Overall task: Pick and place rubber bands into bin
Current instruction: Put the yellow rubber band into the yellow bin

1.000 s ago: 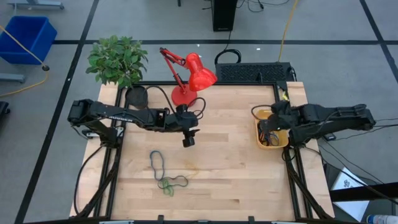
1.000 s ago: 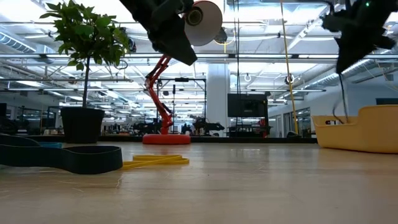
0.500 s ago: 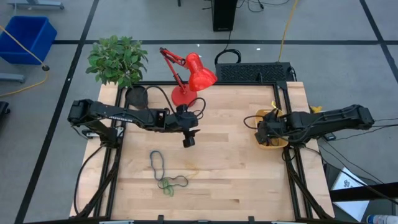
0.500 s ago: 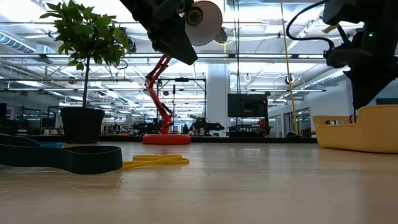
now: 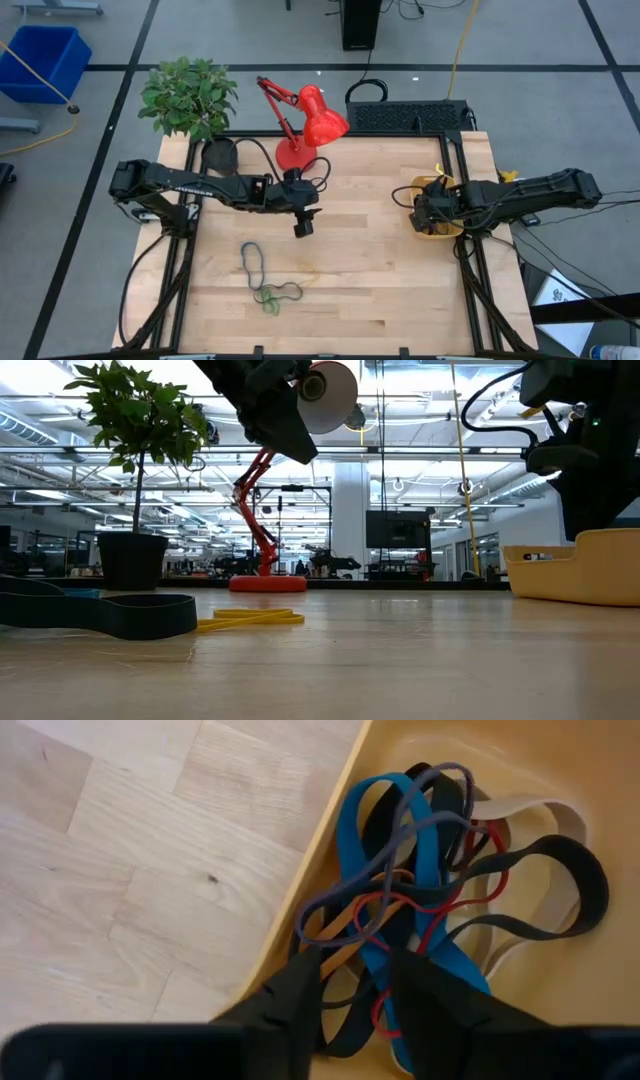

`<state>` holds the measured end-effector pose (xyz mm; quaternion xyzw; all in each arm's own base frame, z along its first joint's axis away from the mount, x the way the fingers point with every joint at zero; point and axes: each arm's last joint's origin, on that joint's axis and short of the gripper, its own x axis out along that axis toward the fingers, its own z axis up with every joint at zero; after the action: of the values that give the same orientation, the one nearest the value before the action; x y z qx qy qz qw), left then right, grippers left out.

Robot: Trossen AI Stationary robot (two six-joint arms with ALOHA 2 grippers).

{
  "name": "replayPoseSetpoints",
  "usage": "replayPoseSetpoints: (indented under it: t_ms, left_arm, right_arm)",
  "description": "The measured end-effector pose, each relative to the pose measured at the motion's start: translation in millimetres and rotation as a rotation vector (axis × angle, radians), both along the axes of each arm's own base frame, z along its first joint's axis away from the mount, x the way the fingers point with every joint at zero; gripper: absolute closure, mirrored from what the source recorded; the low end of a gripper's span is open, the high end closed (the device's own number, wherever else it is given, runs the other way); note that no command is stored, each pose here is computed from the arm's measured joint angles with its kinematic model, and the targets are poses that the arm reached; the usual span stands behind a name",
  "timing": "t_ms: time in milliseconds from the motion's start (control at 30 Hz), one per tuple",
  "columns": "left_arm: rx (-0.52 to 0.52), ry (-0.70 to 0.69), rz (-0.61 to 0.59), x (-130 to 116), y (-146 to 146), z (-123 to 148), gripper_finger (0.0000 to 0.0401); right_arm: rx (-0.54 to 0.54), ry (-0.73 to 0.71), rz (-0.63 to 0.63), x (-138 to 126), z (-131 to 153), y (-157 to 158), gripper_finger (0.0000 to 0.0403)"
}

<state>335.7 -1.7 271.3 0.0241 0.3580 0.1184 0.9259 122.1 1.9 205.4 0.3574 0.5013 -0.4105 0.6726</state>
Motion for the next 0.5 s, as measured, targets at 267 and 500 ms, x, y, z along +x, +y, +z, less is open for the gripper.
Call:
replayPoseSetpoints:
  t_ms: [267,500]
  left_arm:
    - [-0.082,0.027,-0.192,-1,-10,-2,0.0201]
    - [-0.058,0.077,-0.461,-5,-38,-4,0.0201]
  right_arm:
    - [-0.022,-0.066,0.042,1,4,0,0.0205]
    - [-0.148,-0.292,0.157,13,17,-2,0.0193]
